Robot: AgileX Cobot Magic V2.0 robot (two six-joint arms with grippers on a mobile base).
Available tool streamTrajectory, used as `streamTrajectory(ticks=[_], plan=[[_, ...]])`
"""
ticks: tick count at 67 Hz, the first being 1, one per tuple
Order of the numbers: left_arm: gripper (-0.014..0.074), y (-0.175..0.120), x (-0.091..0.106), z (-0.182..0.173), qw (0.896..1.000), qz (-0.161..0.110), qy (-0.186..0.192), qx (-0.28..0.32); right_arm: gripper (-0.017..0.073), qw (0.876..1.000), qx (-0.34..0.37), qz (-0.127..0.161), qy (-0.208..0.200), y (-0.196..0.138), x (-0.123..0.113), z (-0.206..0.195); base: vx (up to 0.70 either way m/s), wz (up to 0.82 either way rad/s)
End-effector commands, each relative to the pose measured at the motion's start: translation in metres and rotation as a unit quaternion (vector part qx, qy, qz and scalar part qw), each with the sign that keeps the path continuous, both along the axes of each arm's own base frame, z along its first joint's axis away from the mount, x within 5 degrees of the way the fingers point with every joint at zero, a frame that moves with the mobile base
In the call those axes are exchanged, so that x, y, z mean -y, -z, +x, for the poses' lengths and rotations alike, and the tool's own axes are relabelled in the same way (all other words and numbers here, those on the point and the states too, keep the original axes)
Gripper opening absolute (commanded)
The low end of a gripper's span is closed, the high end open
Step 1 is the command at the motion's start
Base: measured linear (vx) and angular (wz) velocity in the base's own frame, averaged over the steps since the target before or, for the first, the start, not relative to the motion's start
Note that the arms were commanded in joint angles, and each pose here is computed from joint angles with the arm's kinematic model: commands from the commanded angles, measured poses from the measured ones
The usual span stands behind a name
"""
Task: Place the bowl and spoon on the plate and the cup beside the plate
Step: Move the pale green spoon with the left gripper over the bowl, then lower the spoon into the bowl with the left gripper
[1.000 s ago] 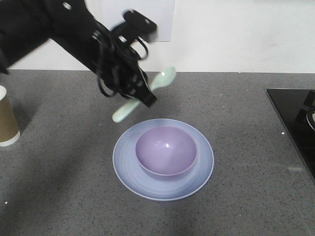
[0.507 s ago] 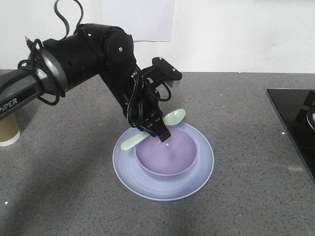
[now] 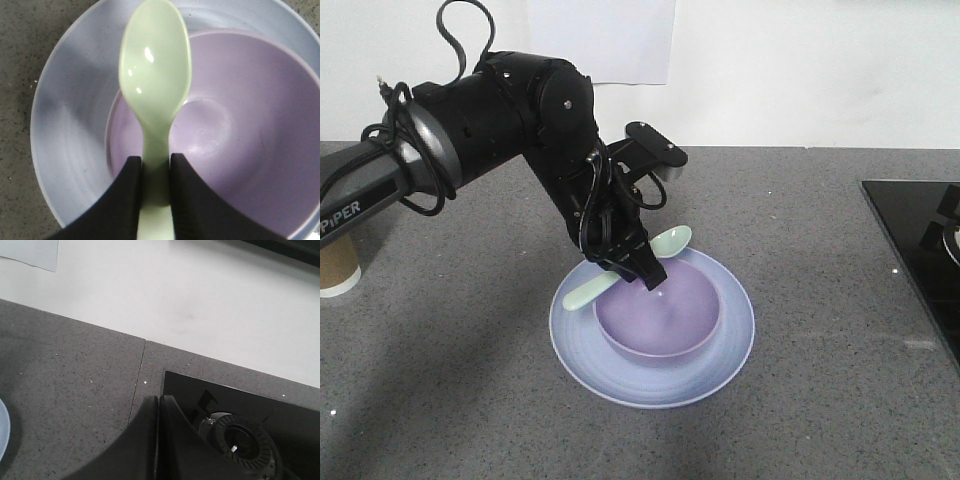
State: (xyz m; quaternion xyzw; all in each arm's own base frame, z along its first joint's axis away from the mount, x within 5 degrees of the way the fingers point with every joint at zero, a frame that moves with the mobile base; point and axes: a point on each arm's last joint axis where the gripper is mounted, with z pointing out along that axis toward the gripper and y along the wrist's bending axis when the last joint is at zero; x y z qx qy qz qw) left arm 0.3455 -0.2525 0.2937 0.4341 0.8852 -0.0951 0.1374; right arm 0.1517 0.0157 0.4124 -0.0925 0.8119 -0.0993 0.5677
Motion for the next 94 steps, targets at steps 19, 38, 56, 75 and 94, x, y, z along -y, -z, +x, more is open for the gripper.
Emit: streamTrajectory(ticks=[19, 38, 56, 75, 94], plan=[[0.0004, -0.024, 0.004, -0.025, 1.000, -0.016, 0.016, 0.009, -0.0006, 0.999, 0.045, -0.004, -0.012, -0.014, -0.001, -0.001, 0.00, 0.00], [0.0004, -0.029, 0.003, -0.028, 1.000, -0.022, 0.004, 0.010, -0.0006, 0.999, 0.045, -0.003, -0.012, -0.014, -0.001, -0.001, 0.00, 0.00], [0.0004, -0.046, -0.003, -0.034, 0.999, -0.032, 0.004, 0.027, -0.0006, 0.999, 0.045, -0.003, -0.012, -0.014, -0.001, -0.001, 0.00, 0.00], [0.0021, -0.037, -0.003, -0.036, 1.000, -0.026, -0.007, 0.011, -0.0006, 0.999, 0.045, -0.002, -0.012, -0.014, -0.001, -0.001, 0.00, 0.00], [0.0032, -0.026, -0.005, -0.039, 1.000, -0.014, -0.007, -0.007, -0.0006, 0.999, 0.045, -0.001, -0.013, -0.013, -0.001, -0.001, 0.00, 0.00]])
